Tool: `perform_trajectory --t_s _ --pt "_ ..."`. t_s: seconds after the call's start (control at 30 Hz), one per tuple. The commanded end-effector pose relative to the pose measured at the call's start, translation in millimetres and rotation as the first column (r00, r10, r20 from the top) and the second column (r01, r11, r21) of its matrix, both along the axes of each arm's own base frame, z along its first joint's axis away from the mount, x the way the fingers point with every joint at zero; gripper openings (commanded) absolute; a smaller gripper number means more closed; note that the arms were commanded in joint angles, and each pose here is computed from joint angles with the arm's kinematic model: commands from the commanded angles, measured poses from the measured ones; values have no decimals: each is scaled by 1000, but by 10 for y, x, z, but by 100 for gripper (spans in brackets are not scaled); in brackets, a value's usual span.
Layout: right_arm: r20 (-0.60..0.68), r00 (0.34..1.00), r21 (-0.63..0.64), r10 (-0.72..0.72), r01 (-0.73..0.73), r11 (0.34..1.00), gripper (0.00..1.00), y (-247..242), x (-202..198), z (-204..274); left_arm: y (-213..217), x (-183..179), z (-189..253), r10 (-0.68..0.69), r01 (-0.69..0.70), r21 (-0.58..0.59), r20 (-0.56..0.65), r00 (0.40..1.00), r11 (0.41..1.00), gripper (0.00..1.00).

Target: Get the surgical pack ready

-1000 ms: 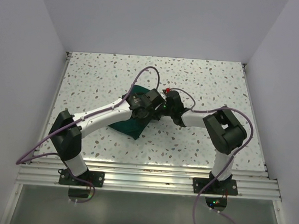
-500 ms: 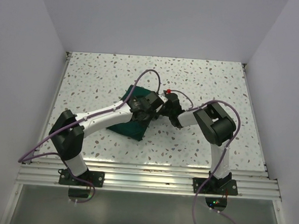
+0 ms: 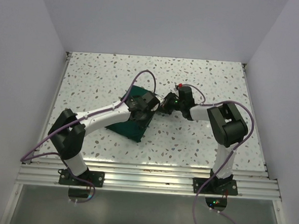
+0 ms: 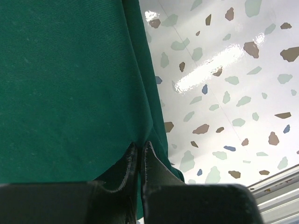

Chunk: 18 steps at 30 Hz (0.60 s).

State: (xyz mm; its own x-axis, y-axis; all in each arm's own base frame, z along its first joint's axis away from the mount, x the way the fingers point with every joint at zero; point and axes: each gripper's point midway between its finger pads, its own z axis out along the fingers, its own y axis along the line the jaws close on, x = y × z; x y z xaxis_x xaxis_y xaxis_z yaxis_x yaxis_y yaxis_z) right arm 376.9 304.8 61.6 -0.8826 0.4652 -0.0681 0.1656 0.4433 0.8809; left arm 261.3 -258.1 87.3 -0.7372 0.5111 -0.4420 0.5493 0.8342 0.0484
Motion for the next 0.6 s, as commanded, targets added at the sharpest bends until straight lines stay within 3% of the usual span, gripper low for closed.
perform_trajectory --t_s 0.0,0.23,0.3,0.37,0.43,0.57 --pt "85 995 6 59 -60 998 0 -19 107 183 6 25 69 3 -2 -23 10 1000 1000 0" --pt "142 988 88 62 -75 993 0 44 386 307 -7 -46 -30 -15 15 -27 -28 999 1000 7" --pt "131 989 90 76 -88 992 0 10 372 300 -10 -54 -25 -13 12 -32 -30 999 999 15" --pt "98 991 57 92 -97 994 0 -52 291 244 -27 -48 56 -8 6 -52 -23 1000 999 31" --pt "69 988 5 138 -139 990 0 -135 113 203 -47 -34 187 9 -11 -98 -19 1000 995 41" --pt "20 973 -127 231 -227 966 0 -361 -289 156 -36 81 487 57 -61 -231 -20 998 971 43"
